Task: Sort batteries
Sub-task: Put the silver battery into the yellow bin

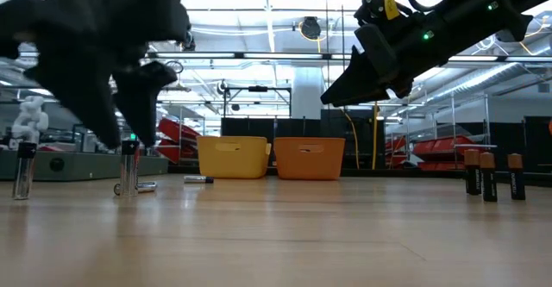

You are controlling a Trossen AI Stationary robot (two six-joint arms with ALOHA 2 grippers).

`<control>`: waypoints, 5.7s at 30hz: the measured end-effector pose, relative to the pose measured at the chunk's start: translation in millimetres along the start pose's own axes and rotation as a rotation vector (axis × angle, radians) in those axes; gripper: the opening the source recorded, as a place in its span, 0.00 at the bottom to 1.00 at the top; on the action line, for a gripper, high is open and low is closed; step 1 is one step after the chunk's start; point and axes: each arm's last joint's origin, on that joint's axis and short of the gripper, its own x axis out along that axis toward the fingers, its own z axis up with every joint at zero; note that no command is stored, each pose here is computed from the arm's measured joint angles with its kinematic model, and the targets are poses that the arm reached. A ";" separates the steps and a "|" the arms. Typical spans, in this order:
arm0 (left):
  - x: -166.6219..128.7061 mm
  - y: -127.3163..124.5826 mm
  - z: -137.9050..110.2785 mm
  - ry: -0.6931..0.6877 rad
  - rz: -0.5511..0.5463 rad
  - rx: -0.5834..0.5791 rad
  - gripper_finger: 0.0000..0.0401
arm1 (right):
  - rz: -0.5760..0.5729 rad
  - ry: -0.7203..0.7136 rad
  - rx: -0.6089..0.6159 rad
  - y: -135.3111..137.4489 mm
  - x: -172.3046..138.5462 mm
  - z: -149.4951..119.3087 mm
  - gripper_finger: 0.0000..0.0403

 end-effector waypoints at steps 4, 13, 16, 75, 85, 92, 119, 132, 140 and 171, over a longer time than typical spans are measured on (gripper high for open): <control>11.1 -2.8 -1.8 0.037 0.001 0.016 0.64 | 0.000 0.000 0.000 0.0 0.0 0.0 0.53; 22.2 -4.9 1.7 0.016 0.005 0.038 0.58 | -0.001 -0.001 0.000 0.0 0.0 0.0 0.53; 22.3 -4.1 2.0 0.014 0.010 0.051 0.47 | -0.002 -0.001 0.000 -0.1 0.0 0.0 0.53; -84.3 108.6 24.0 0.012 -0.091 -0.145 0.62 | 0.004 0.007 -0.006 1.2 -1.1 -1.3 0.53; -64.6 30.7 -6.3 0.264 -0.236 -0.258 0.60 | 0.005 0.005 0.005 1.3 -1.1 -1.1 0.53; -43.3 -9.5 -19.6 0.391 -0.173 -0.331 0.60 | 0.005 0.004 0.012 1.3 -1.1 -1.0 0.53; 14.2 -29.2 -4.8 0.343 -0.086 -0.245 0.47 | 0.004 0.004 0.009 1.3 -1.1 -1.0 0.53; 7.9 -17.3 2.3 0.352 -0.047 -0.154 0.08 | 0.005 0.001 0.007 1.4 -1.1 -0.6 0.53; -79.8 26.9 36.3 -0.161 0.846 0.038 0.08 | 0.005 -0.001 0.005 1.4 -1.0 -0.4 0.53; -131.7 228.7 63.2 -0.378 1.015 0.096 0.16 | 0.023 -0.009 -0.026 -0.3 1.4 2.1 0.53</control>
